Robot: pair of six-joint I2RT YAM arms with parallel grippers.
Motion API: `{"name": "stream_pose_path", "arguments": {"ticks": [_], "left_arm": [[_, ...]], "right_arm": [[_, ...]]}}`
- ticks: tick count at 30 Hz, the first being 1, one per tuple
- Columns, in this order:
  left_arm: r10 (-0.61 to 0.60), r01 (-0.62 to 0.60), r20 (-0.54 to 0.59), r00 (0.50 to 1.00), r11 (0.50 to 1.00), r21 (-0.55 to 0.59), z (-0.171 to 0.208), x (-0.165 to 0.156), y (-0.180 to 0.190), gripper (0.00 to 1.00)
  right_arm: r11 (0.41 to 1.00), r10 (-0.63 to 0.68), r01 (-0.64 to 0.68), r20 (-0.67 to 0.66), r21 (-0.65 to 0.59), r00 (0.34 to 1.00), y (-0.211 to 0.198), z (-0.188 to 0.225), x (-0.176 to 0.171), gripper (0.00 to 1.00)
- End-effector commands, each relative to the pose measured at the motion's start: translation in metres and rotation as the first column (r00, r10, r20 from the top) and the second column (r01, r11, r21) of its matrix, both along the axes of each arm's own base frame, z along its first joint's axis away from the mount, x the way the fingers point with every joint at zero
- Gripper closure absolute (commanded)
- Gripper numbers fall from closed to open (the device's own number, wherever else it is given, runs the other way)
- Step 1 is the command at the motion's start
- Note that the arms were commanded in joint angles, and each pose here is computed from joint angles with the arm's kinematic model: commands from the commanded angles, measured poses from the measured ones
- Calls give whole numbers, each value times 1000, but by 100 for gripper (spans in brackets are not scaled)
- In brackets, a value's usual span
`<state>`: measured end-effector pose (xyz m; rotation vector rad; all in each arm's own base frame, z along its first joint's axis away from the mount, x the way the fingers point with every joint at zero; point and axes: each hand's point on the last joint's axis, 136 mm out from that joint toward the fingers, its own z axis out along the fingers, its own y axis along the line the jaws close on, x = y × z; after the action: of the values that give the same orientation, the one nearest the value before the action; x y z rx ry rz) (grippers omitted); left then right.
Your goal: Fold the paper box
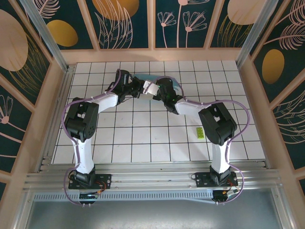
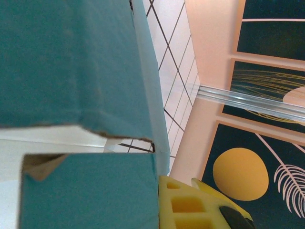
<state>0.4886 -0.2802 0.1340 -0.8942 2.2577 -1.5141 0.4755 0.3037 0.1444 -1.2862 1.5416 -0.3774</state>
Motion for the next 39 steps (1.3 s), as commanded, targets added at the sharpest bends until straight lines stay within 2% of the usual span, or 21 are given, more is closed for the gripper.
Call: {"name": "stream_pose_path", "arguments": {"ticks": [1,3,4,8,11,15,21,25,27,29,32,34,36,39], "left_arm": [[-35,32,-42,999,997,-67,16,-7,-12,92],[-36,33,-41,999,997,-68,16,-6,-12,92],[-35,32,-39,999,997,-68,16,-6,-12,92],[-32,29,-44,998,998,-63,14,-7,-11,92],[-34,31,-42,999,997,-64,15,-8,-11,92],[-33,30,-41,999,997,-68,16,-8,-11,92],[-37,33,-40,999,995,-92,19,-11,-12,92],[-38,35,-22,999,993,-111,28,-11,-12,89],[-29,29,1,1000,992,-123,38,-11,-11,77],[-10,15,39,999,992,-128,52,-11,-7,57],[39,-27,136,990,996,-85,82,-12,7,35],[74,-75,239,968,997,-7,111,-14,25,27],[88,-145,383,920,982,121,148,-18,48,23],[15,-262,555,832,892,368,179,-26,81,24]], "right_arm": [[999,41,-41,24,26,999,6,5,-4,62],[995,94,-94,1,43,996,10,4,-16,40],[994,102,-101,-11,41,995,9,3,-19,34],[996,85,-83,-42,36,996,3,-2,-15,31],[999,45,-45,5,25,999,-2,3,-3,38],[1000,20,-21,72,23,997,-1,9,9,65],[1000,8,-10,122,21,992,1,12,18,82],[999,32,-35,105,26,994,2,12,11,93],[999,42,-44,83,23,996,1,12,6,98],[998,52,-53,58,29,997,-2,15,1,100],[996,75,-73,-27,43,997,-7,17,-8,100],[993,102,-93,-143,68,984,-12,17,-16,100],[987,140,-114,-262,114,955,-10,20,-28,100],[979,168,-101,-410,179,896,-23,28,-37,100]]}}
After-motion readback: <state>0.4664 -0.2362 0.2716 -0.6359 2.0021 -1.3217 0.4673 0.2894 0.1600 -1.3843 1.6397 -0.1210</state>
